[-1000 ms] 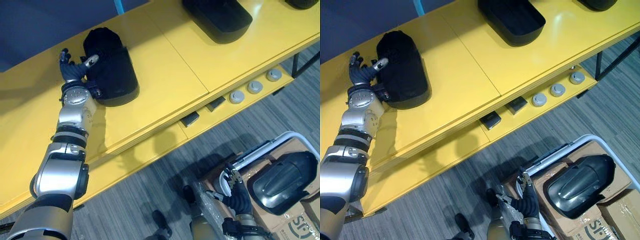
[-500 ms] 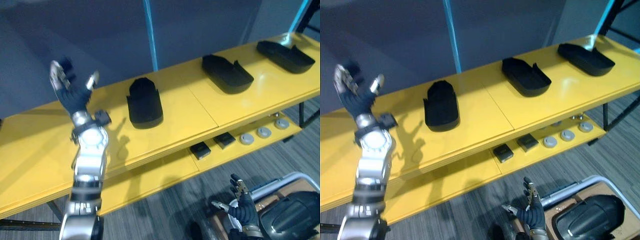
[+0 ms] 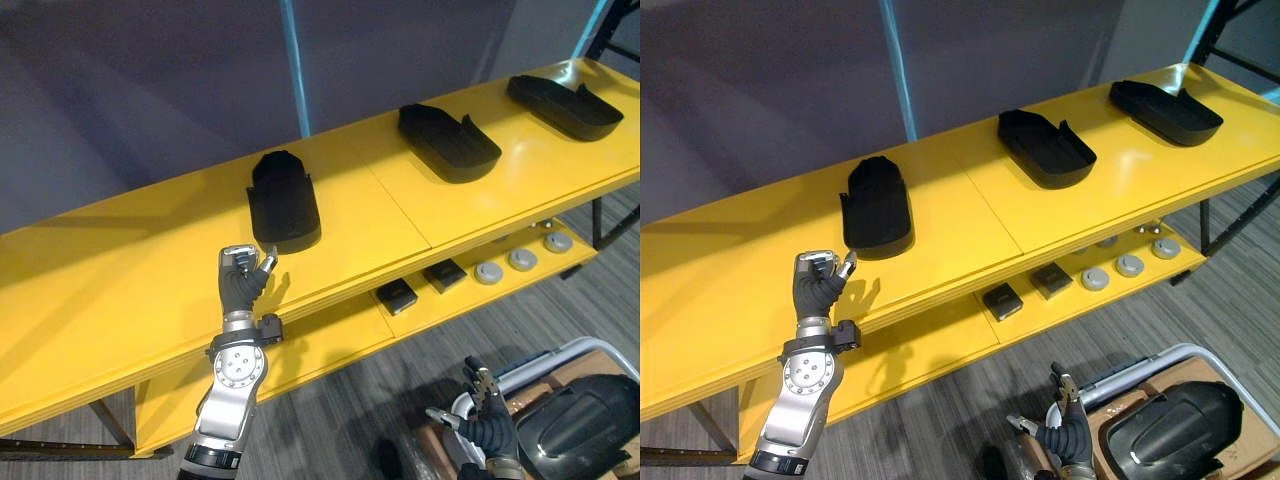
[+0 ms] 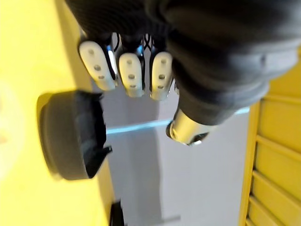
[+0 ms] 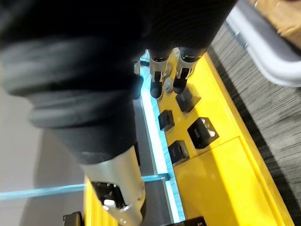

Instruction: Walk over and take plastic housings, then place them on the shelf

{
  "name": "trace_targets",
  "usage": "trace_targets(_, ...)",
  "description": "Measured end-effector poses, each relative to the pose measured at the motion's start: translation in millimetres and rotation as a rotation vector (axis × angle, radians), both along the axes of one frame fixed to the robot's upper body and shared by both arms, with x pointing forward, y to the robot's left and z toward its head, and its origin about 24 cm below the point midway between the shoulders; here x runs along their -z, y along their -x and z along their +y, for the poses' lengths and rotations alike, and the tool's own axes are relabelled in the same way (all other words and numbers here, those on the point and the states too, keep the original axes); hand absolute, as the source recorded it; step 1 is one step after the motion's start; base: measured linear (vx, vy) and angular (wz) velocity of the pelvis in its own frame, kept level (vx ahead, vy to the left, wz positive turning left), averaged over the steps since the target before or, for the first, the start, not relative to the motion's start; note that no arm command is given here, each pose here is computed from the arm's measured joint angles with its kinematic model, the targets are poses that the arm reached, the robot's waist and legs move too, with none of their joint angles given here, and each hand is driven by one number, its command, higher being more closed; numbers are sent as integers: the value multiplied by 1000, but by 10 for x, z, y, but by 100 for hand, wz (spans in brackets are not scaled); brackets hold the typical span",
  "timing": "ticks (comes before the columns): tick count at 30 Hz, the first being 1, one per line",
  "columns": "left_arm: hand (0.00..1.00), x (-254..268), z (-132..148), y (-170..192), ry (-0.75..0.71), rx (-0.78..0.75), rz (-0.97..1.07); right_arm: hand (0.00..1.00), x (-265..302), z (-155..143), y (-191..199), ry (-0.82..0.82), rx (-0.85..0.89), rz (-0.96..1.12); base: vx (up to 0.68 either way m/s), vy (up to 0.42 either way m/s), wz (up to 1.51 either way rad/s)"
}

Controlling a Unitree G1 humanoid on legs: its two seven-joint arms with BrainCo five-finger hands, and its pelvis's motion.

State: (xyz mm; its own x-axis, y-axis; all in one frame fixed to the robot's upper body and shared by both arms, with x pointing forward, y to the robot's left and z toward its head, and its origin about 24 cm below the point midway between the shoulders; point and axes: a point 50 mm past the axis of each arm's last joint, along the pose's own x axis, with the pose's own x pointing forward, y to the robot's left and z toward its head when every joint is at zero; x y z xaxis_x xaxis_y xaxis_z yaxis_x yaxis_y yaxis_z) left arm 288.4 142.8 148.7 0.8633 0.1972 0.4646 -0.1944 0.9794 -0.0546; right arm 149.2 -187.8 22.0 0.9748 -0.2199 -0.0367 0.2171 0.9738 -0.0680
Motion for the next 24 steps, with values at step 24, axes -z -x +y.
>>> trace_targets(24,100,-459,-10,-554,19,49,-66,0,-119,143,-181,-51,-35,-93,4,10,-9)
